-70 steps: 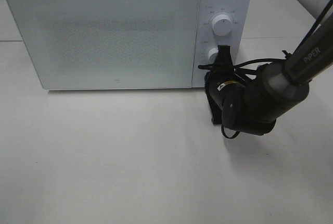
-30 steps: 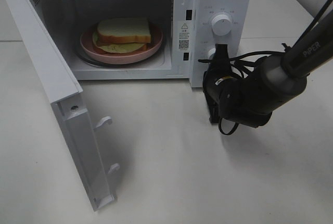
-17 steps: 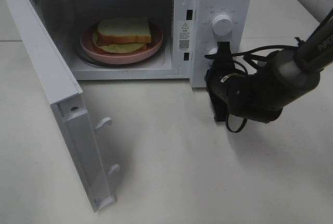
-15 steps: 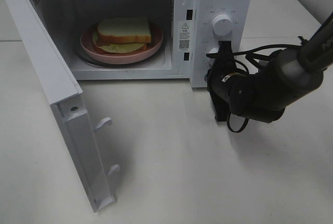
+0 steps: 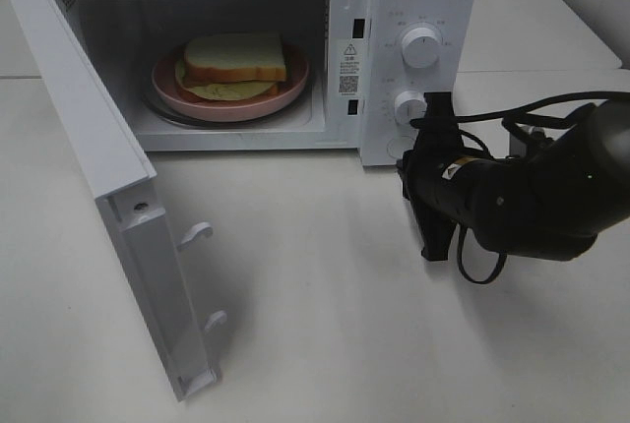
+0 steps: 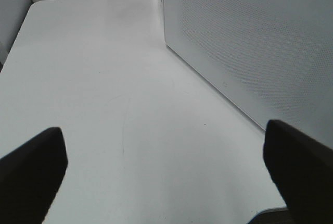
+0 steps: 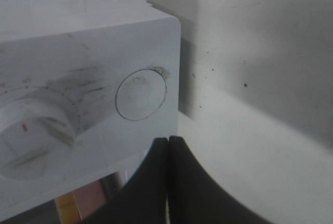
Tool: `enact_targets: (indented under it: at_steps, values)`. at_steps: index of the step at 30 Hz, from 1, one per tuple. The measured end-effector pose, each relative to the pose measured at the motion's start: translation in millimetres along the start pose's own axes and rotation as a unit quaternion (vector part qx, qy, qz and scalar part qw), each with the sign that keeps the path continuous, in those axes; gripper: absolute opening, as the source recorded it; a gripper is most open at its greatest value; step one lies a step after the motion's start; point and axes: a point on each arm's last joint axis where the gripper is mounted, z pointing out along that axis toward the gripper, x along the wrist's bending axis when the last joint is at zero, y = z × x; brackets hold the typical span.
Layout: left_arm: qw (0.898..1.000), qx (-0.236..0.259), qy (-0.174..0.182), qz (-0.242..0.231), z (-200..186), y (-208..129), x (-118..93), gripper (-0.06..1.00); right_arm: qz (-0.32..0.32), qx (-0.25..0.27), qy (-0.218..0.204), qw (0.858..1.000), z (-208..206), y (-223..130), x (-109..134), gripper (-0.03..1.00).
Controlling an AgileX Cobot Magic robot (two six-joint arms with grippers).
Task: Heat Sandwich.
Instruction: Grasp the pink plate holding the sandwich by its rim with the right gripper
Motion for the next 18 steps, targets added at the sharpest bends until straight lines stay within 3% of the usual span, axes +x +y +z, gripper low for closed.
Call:
enact_targets:
  at_steps: [9,11,17,18]
  values:
    - [1.0,0.0,0.0,0.0,0,0,0,0.97,-0.061,0.053,-0.049,0.996,-32,-2,4,0.01]
    - [1.0,0.0,0.0,0.0,0,0,0,0.97,-0.105,0.082,-0.07,0.989,-41,-6,6,0.01]
    - [1.0,0.0,0.0,0.0,0,0,0,0.97,-0.175,0.121,-0.083,0.974,-55,-11,12,0.01]
    - [1.0,0.0,0.0,0.0,0,0,0,0.97,-0.204,0.132,-0.092,0.966,-60,-11,13,0.02]
